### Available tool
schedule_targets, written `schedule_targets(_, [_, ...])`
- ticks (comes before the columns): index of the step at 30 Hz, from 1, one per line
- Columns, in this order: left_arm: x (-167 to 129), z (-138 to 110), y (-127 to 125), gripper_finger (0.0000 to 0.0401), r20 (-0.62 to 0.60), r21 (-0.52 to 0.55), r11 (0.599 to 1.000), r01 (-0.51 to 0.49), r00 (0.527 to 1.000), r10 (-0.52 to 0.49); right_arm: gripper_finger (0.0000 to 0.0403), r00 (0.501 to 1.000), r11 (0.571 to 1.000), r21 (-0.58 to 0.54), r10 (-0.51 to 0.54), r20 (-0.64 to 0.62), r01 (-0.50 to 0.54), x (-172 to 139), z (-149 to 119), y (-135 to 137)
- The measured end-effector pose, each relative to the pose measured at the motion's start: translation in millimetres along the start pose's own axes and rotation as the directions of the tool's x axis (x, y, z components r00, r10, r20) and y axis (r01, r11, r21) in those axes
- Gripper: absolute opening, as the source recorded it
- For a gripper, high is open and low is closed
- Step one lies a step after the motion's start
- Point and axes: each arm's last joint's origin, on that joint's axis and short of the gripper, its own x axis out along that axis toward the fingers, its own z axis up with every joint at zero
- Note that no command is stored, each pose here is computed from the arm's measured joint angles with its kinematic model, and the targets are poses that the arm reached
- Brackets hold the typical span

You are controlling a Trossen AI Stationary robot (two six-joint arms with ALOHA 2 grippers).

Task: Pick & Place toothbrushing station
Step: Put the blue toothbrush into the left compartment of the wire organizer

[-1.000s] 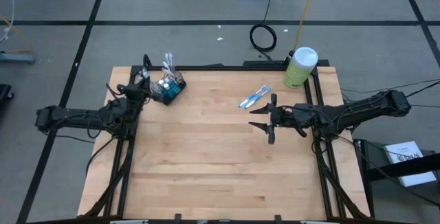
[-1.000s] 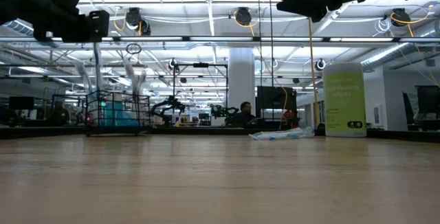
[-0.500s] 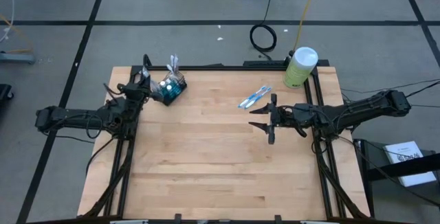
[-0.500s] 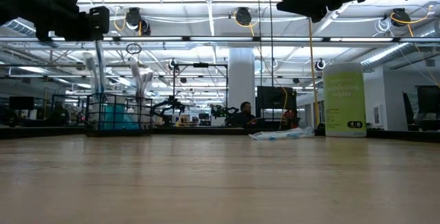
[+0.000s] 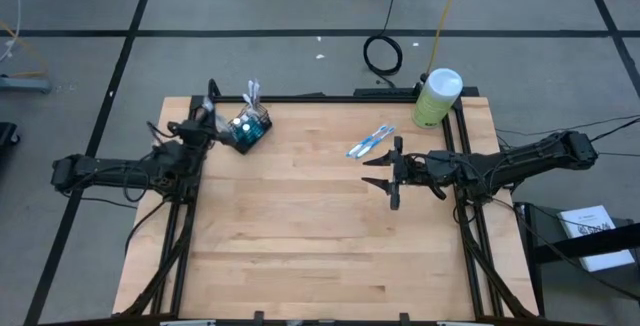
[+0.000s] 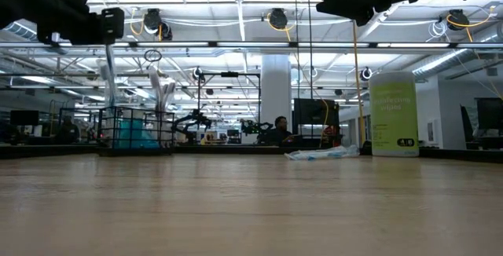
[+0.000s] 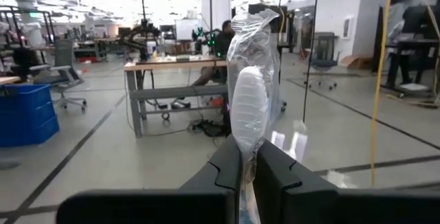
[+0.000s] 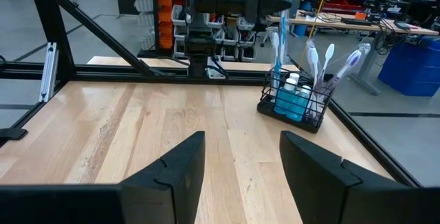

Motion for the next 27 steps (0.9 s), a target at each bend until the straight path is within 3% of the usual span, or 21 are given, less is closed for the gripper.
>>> schedule_targets(14, [-0.5,-35.9,1.4,0.0014,-0.142,-0.028,0.999,-0.014,0.990,0.010,0.0183,1.000,1.000,0.000,0.000,-0.001,0.000,0.0,-0.1,0.0])
schedule_targets(27, [-1.5,-41.6,3.6,0.0014,-0.163,-0.018,0.999,-0.032,0.986,0.029,0.0183,1.000,1.000,0.000,0.000,0.000,0.000,0.0,0.0,0.1])
